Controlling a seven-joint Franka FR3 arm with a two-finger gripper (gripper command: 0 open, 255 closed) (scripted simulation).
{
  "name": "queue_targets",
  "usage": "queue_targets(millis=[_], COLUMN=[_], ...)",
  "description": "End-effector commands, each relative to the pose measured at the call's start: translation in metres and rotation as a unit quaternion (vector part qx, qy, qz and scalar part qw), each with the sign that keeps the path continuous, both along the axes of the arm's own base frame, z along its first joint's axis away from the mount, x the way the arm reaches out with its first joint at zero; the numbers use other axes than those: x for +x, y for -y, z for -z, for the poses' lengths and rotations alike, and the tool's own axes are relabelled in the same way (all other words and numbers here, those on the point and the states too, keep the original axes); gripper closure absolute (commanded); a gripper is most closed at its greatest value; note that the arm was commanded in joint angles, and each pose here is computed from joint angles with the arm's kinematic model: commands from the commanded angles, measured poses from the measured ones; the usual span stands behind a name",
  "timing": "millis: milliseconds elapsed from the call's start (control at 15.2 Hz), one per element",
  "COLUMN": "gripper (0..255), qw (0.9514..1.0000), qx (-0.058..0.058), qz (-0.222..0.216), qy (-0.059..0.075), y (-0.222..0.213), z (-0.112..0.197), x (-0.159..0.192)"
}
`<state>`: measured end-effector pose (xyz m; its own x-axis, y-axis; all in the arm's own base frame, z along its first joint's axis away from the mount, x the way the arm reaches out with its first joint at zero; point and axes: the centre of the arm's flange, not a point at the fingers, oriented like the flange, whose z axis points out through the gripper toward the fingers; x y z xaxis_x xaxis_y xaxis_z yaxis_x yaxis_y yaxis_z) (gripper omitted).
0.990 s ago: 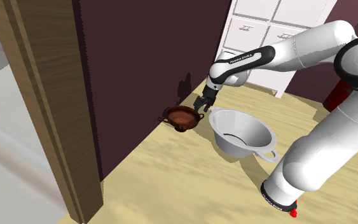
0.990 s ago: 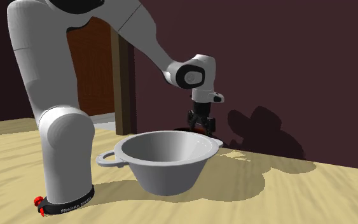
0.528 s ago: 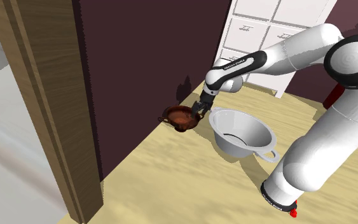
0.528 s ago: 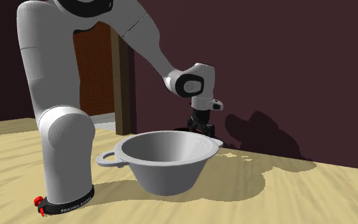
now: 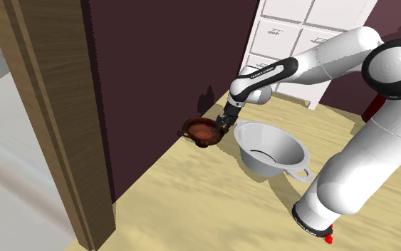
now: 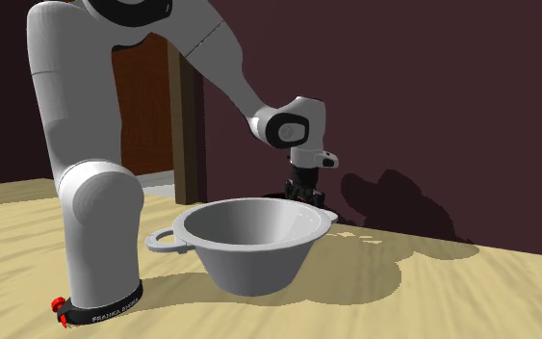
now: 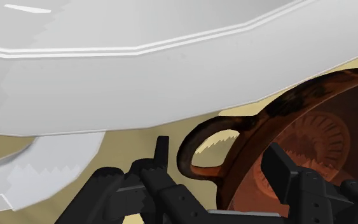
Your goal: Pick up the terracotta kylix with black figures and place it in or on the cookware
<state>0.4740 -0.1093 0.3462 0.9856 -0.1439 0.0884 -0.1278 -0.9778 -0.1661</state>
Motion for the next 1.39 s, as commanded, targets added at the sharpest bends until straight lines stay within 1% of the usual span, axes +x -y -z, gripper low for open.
queue_targets(millis=[0, 462, 1320], gripper=[255, 255, 255], qw=[1.0000, 1.0000, 1.0000], qx=[0.000, 0.000, 0.000], qz=[0.000, 0.000, 0.000], qy=[-0.001, -0.001, -0.001], y=[0.000, 0.000, 0.000], z=[0.001, 0.000, -0.068], x=[0.000, 0.000, 0.000])
